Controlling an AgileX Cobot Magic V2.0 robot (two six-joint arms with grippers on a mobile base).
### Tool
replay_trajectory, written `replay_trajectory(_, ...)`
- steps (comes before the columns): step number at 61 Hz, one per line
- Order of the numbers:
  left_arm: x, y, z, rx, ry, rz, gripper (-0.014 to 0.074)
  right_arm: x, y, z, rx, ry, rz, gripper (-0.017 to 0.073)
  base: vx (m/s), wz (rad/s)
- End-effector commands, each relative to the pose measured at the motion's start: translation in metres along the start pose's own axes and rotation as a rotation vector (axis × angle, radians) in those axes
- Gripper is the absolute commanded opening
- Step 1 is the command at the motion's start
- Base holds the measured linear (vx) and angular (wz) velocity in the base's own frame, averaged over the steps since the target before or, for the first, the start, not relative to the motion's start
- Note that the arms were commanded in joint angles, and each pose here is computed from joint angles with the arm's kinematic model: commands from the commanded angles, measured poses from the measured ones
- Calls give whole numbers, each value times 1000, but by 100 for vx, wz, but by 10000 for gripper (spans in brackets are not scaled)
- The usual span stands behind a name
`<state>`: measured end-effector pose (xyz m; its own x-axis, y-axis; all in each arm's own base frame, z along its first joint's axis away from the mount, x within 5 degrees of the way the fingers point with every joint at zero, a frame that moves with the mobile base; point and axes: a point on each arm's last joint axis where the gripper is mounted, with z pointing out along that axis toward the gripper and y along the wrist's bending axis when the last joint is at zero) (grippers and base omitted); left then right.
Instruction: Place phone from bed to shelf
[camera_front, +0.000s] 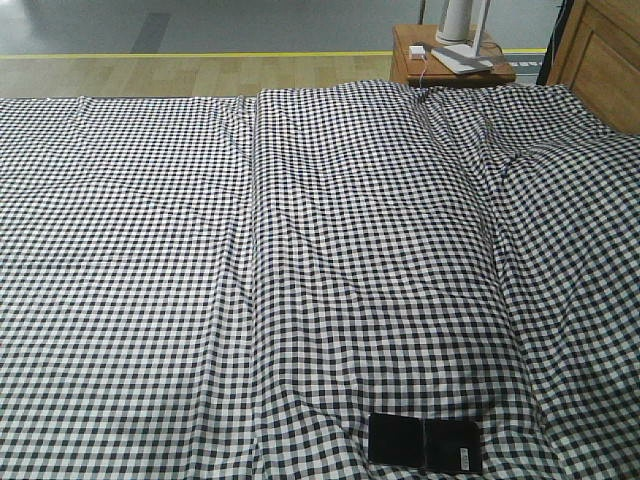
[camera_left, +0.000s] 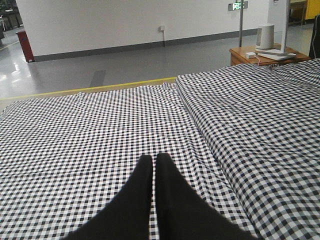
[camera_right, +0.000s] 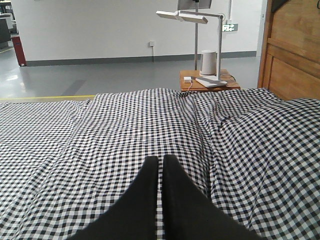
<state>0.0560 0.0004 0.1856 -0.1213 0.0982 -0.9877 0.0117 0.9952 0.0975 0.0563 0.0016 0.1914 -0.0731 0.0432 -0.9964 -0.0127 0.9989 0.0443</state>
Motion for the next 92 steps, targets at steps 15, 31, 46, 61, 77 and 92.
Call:
replay_trajectory(15, -16, 1, -3, -4, -110, -9, 1, -5, -1, 0, 14, -73, -11, -4, 0, 0)
replay_trajectory(31, -16, 1, -3, -4, -110, -9, 1, -5, -1, 0, 14, -73, -11, -4, 0, 0)
replay_trajectory(46, -16, 1, -3, -4, -110, -9, 1, -5, -1, 0, 14, -73, -11, -4, 0, 0)
replay_trajectory(61, -16, 1, -3, -4, -110, -9, 1, -5, -1, 0, 14, -76, -11, -4, 0, 0)
replay_trajectory(77, -16, 1, -3, -4, -110, -9, 1, -10, -2, -1, 20, -130, -11, -4, 0, 0)
replay_trajectory(92, -16, 1, -3, -4, -110, -9, 1, -27, -3, -5, 38, -324, -5, -4, 0, 0)
